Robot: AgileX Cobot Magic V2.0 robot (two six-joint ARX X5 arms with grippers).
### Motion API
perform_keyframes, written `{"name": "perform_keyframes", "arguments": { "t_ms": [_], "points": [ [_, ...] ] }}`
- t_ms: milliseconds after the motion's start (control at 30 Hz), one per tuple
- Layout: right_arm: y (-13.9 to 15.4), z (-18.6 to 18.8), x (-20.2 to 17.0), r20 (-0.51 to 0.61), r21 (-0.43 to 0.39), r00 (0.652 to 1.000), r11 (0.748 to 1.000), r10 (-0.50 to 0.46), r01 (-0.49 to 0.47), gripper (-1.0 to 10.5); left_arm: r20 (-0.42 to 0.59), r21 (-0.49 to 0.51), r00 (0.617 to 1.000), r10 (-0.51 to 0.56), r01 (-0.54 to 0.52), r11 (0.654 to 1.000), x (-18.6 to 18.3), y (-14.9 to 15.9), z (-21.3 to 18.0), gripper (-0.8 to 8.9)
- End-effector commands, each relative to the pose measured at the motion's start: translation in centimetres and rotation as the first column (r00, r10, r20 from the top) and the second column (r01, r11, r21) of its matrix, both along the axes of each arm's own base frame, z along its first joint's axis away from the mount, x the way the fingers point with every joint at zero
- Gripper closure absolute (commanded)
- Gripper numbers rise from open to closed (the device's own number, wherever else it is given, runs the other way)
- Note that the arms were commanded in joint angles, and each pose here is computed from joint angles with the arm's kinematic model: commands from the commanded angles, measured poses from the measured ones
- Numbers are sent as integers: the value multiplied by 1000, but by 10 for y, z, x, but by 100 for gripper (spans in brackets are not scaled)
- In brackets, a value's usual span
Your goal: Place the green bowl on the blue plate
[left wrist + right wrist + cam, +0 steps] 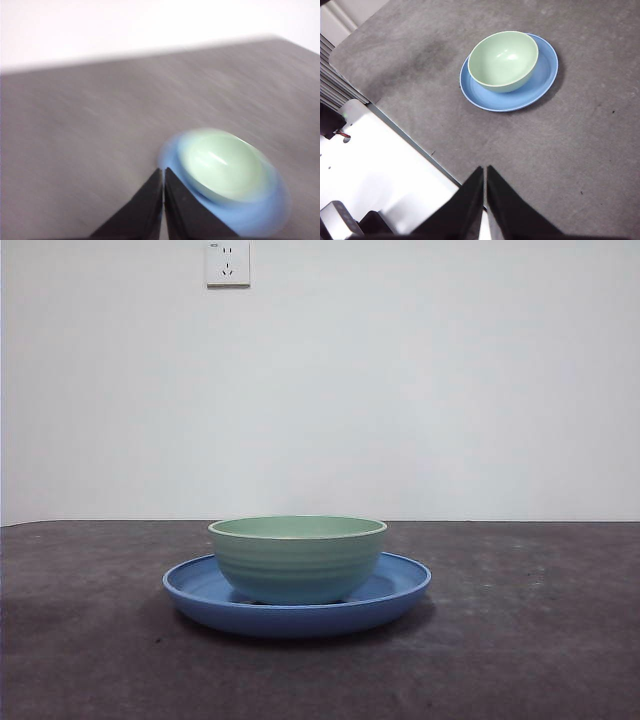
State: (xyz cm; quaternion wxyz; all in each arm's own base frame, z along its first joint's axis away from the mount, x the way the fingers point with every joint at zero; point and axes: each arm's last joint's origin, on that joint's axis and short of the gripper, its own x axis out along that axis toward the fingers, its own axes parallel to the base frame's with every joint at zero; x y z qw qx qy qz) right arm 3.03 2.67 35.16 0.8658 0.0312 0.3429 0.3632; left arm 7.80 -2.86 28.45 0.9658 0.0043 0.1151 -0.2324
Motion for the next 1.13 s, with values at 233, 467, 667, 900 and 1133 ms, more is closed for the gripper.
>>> {"name": "perform_keyframes", "arguments": {
  "t_ms": [233,467,667,900,1133],
  "points": [
    [0,4,0,23,7,1000,1000,9,-9,942,145,-47,930,337,-333,942,21,21,-119,806],
    [0,4,-1,23,7,1000,1000,9,-9,942,51,-22,896,442,-441,897,18,30,-135,806],
    [0,4,-1,23,7,1000,1000,9,-9,942,55,0,894,445,-446,895,18,31,-135,806],
    [0,4,-1,23,7,1000,1000,9,-9,942,54,1,894,445,-446,895,18,31,-135,806],
    [0,4,-1,23,7,1000,1000,9,-9,942,54,1,894,445,-446,895,18,31,-135,806]
  ]
}}
